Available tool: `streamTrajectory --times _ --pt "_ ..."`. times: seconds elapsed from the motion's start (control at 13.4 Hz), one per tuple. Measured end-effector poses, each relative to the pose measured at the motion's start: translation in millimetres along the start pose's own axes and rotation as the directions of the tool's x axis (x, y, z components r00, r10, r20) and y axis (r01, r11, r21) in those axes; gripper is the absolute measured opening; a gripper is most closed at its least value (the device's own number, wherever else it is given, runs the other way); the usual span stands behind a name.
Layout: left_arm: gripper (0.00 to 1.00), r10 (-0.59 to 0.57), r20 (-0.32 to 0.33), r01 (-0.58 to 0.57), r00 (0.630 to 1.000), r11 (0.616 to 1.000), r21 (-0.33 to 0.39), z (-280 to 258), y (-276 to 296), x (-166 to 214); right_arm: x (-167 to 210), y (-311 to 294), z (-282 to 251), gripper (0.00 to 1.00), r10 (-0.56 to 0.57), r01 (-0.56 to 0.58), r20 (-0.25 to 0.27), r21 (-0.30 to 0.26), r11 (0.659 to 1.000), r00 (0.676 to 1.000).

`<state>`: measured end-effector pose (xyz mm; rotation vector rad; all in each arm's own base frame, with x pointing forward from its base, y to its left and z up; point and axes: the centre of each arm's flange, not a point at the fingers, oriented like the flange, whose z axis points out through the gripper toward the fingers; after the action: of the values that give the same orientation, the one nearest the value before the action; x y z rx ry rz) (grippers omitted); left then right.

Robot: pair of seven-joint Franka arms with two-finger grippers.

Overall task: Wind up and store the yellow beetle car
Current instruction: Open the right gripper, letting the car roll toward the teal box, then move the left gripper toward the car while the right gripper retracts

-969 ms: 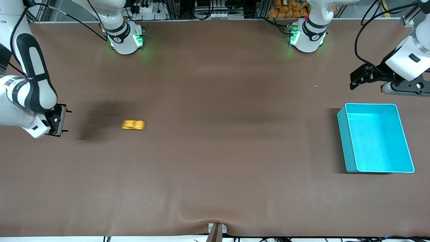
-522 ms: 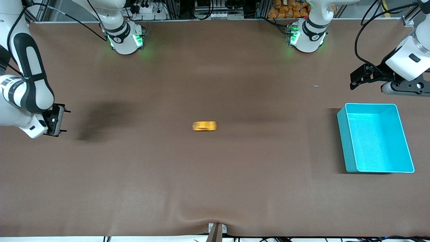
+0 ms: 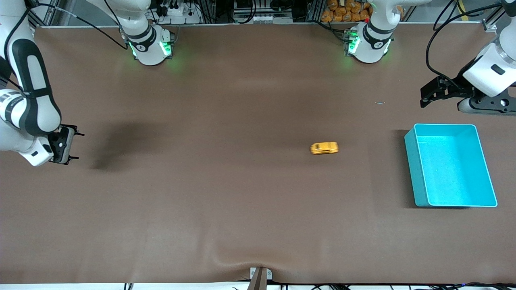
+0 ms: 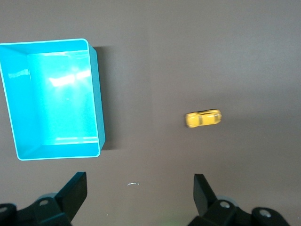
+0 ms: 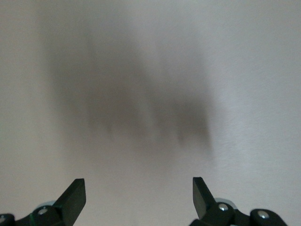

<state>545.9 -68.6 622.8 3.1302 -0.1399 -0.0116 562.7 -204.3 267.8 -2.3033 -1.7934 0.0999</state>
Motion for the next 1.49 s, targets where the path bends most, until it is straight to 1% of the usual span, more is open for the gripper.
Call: streamTrajectory --times 0.07,0.22,0.37,0.45,0.6,0.75,0.89,0.97,1.04,1.27,1.34,1.42,1.49 --pt "1.0 0.0 0.0 0.0 1.0 1.0 0.0 0 0 0 4 5 -16 1.0 0.04 -0.04 -0.021 -0.007 0.999 0.999" --pt "1.0 -0.003 0.001 0.003 1.0 1.0 0.0 0 -2 0 23 13 -63 1.0 0.16 -0.16 -0.043 0.014 0.987 0.986" --pt "1.0 -0.009 0.003 0.009 1.0 1.0 0.0 2 -5 0 62 14 -123 1.0 0.281 -0.281 -0.047 0.015 0.96 0.959" --pt "1.0 -0.018 0.007 0.018 1.0 1.0 0.0 4 -10 1 86 12 -151 1.0 0.341 -0.342 -0.048 0.002 0.94 0.939" --pt "1.0 -0.055 0.004 0.055 0.998 0.998 -0.003 12 -31 9 136 3 -195 1.0 0.465 -0.467 -0.064 -0.035 0.883 0.883" --pt "1.0 -0.098 -0.016 0.098 0.995 0.995 -0.007 27 -54 25 177 -15 -223 1.0 0.584 -0.586 -0.057 -0.019 0.81 0.81" --pt "1.0 -0.141 -0.011 0.141 0.99 0.99 -0.008 53 -59 43 202 -31 -246 1.0 0.677 -0.677 -0.03 0.006 0.736 0.735" --pt "1.0 -0.167 -0.009 0.167 0.986 0.986 -0.009 65 -56 51 213 -39 -256 1.0 0.708 -0.708 -0.014 0.015 0.706 0.706" --pt "1.0 -0.192 0.001 0.192 0.981 0.981 -0.011 76 -53 57 223 -46 -265 1.0 0.737 -0.737 -0.004 0.018 0.675 0.675" --pt "1.0 -0.204 0.067 0.205 0.977 0.979 -0.005 114 -39 67 235 -60 -286 1.0 0.829 -0.829 -0.004 0.012 0.56 0.56" --pt "1.0 -0.202 0.092 0.203 0.975 0.979 -0.002 127 -35 67 235 -63 -293 1.0 0.842 -0.842 -0.014 0.005 0.54 0.54" --pt "1.0 -0.2 0.115 0.201 0.973 0.98 0.001 138 -32 64 234 -67 -300 1.0 0.848 -0.848 -0.022 -0.006 0.53 0.53" --pt "1.0 -0.202 0.135 0.203 0.97 0.979 0.003 147 -28 61 231 -71 -306 1.0 0.859 -0.86 -0.028 -0.023 0.511 0.511"
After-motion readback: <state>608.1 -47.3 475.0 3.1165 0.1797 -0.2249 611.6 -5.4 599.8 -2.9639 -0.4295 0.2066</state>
